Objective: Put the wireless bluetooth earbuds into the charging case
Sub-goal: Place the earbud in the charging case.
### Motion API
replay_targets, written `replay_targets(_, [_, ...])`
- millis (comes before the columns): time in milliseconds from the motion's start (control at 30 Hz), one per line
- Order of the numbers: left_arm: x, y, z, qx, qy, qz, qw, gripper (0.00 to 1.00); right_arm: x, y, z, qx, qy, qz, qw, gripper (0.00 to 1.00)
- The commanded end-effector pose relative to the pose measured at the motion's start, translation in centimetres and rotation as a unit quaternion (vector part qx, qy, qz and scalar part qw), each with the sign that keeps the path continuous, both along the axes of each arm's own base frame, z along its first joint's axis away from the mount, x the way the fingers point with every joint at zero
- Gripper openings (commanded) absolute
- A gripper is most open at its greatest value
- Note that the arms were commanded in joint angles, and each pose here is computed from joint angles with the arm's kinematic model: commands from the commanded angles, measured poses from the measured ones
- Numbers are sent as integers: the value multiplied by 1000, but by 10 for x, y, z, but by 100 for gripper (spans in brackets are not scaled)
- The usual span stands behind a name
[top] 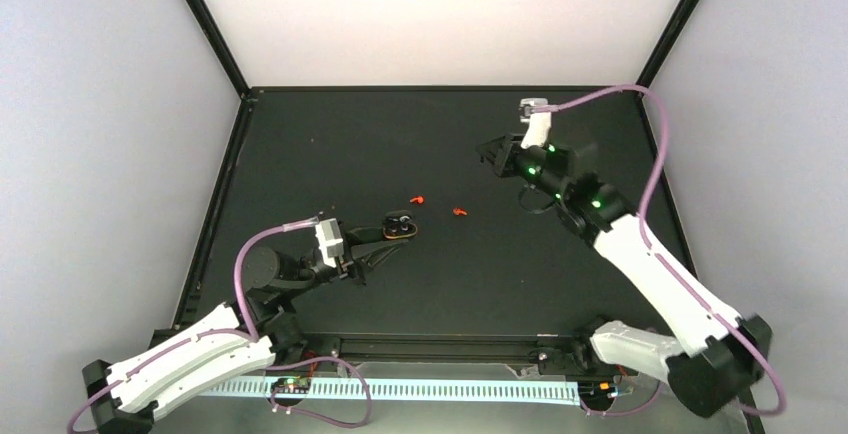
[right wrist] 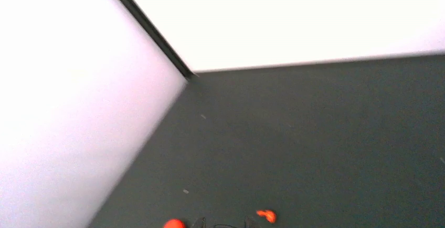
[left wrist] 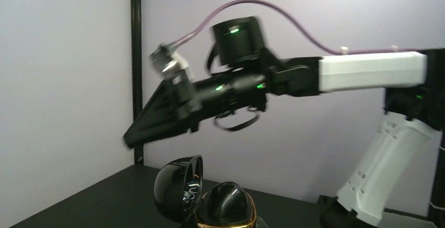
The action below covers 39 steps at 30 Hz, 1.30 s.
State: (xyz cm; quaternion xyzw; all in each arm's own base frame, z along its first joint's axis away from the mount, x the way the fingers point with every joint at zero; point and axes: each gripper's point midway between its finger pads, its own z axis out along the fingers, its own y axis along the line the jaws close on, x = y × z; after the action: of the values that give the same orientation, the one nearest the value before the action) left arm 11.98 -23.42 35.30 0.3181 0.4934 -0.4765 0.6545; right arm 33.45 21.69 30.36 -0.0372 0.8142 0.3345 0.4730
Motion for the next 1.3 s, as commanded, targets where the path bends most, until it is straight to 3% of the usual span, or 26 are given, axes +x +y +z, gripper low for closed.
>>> replay_targets(0, [10,5,33,-55,-24,31,998,2,-41,12,60,69,-87,69,991,14])
replay_targets(167, [14,-3,53,-72,-51,31,996,2,-94,8,120,95,-198,108,970,15])
replay_targets(467, [17,-22,76,-96,-68,1,993,2,-152,5,179,158,-295,155,929,15])
replay_targets(900, [13,-25,81,-114,-69,-21,991,2,-181,49,184,185,-290,235,909,15])
replay_targets(1267, [7,-19,83,-131,-65,-32,989,2,-187,68,180,181,-278,253,909,16])
